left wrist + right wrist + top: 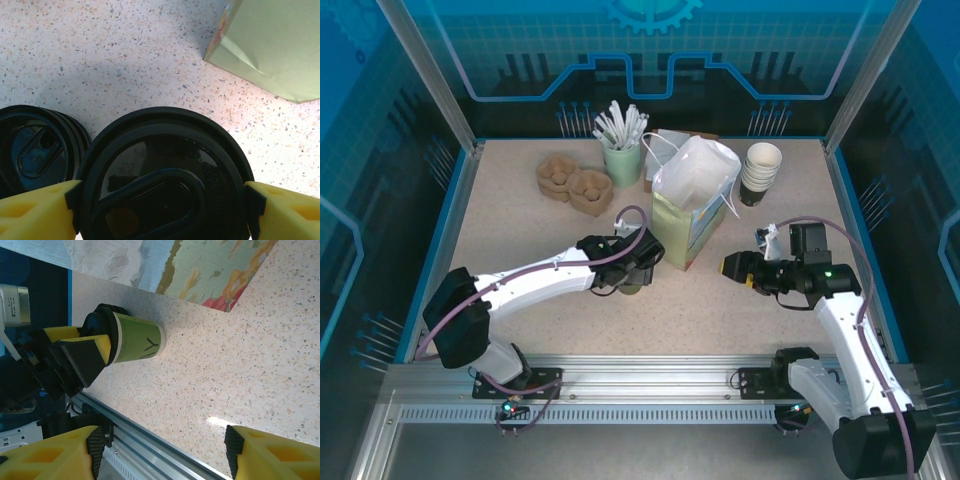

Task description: Pack the takeout coffee

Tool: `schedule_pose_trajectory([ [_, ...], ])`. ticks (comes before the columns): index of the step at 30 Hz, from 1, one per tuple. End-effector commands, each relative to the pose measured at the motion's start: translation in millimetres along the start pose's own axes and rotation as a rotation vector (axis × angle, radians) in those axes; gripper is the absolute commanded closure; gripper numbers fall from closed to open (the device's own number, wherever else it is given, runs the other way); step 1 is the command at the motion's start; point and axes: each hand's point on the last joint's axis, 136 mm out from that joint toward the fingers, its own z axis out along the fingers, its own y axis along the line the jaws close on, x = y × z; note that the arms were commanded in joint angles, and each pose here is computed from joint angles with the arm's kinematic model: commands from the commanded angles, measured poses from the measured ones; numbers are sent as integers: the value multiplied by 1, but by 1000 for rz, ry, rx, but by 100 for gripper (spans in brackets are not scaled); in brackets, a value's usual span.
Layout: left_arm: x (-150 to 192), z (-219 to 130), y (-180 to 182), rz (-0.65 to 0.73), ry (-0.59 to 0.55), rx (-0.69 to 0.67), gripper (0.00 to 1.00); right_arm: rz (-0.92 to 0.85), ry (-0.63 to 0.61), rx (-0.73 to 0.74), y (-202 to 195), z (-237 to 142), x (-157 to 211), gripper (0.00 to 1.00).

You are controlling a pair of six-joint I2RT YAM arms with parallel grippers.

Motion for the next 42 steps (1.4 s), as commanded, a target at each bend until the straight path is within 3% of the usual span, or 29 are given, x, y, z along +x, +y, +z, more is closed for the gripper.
schedule_pose_trajectory([
  [1, 9, -2, 24, 13, 38, -64, 13, -8, -3, -25, 7, -4, -3, 32],
  [8, -13, -27, 17, 10, -4, -1, 1, -12, -5, -24, 10, -7, -8, 32],
  [16, -46, -67, 24, -47, -75, 95, 1, -33, -31, -27, 26, -18, -20, 32],
  [24, -87, -103, 46, -168, -189, 211, 1, -107, -123, -15, 59, -50, -46, 33],
  [28, -108, -111, 78, -286, -274, 204, 1, -130, -160, -27, 78, -64, -57, 34],
  [34, -128, -91, 138, -494, -354, 135, 1, -159, -204, -80, 106, -81, -69, 35],
  [42, -142, -23, 185, -795, -319, 216, 4, -185, -218, -98, 112, -82, -77, 37],
])
